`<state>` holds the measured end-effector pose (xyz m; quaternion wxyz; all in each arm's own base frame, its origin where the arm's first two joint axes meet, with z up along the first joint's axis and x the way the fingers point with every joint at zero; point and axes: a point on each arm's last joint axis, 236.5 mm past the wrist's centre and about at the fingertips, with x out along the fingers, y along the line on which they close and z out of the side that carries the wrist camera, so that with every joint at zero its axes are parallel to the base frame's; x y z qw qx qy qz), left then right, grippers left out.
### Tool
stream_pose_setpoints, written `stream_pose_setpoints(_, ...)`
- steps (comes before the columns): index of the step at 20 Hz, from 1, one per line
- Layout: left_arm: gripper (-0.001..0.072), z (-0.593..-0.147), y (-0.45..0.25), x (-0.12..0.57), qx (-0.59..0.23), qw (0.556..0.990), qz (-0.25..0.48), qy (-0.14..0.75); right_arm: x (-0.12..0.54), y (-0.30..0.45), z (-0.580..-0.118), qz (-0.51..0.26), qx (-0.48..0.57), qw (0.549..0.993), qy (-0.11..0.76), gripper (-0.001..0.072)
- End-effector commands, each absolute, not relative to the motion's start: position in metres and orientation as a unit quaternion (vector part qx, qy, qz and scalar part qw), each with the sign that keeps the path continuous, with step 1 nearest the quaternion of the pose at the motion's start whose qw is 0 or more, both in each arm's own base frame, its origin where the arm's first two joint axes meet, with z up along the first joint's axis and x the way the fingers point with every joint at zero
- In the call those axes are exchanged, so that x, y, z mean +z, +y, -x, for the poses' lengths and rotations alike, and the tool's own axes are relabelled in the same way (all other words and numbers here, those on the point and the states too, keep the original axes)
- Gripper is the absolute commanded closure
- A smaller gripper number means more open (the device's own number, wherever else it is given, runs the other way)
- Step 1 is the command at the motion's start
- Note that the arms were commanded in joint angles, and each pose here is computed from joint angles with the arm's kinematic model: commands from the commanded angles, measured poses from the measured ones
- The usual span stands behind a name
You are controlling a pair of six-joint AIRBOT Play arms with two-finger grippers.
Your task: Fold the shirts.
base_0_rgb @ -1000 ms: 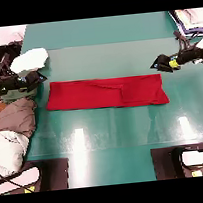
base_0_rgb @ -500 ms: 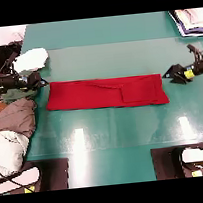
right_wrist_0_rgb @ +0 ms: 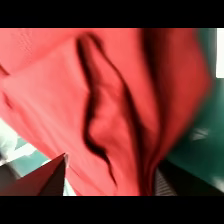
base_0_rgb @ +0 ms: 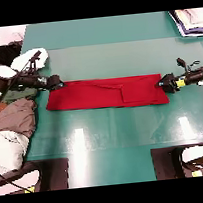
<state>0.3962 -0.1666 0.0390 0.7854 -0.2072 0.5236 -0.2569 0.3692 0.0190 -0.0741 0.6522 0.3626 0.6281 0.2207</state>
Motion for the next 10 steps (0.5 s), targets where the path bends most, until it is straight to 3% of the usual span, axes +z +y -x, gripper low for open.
stream_pose_setpoints(1, 0.0683, -0.39, -0.197, 0.04, -0.268, 0.781, 0.205, 0.526, -0.082, 0.044, -0.375, -0.36, 0.253, 0.647, 0.623, 0.0142)
stream_pose_setpoints(2, 0.0683, -0.387, -0.203, 0.037, -0.271, 0.776, 0.204, 0.531, -0.081, 0.049, -0.375, -0.351, 0.262, 0.649, 0.622, 0.0213)
stream_pose_setpoints(5, 0.0684, -0.376, -0.223, 0.025, -0.277, 0.758, 0.205, 0.554, -0.078, 0.052, -0.376, -0.346, 0.276, 0.651, 0.617, 0.0678)
stream_pose_setpoints(10, 0.0685, -0.358, -0.288, 0.006, -0.335, 0.718, 0.158, 0.589, -0.02, 0.041, -0.386, -0.335, 0.3, 0.657, 0.605, 0.0699)
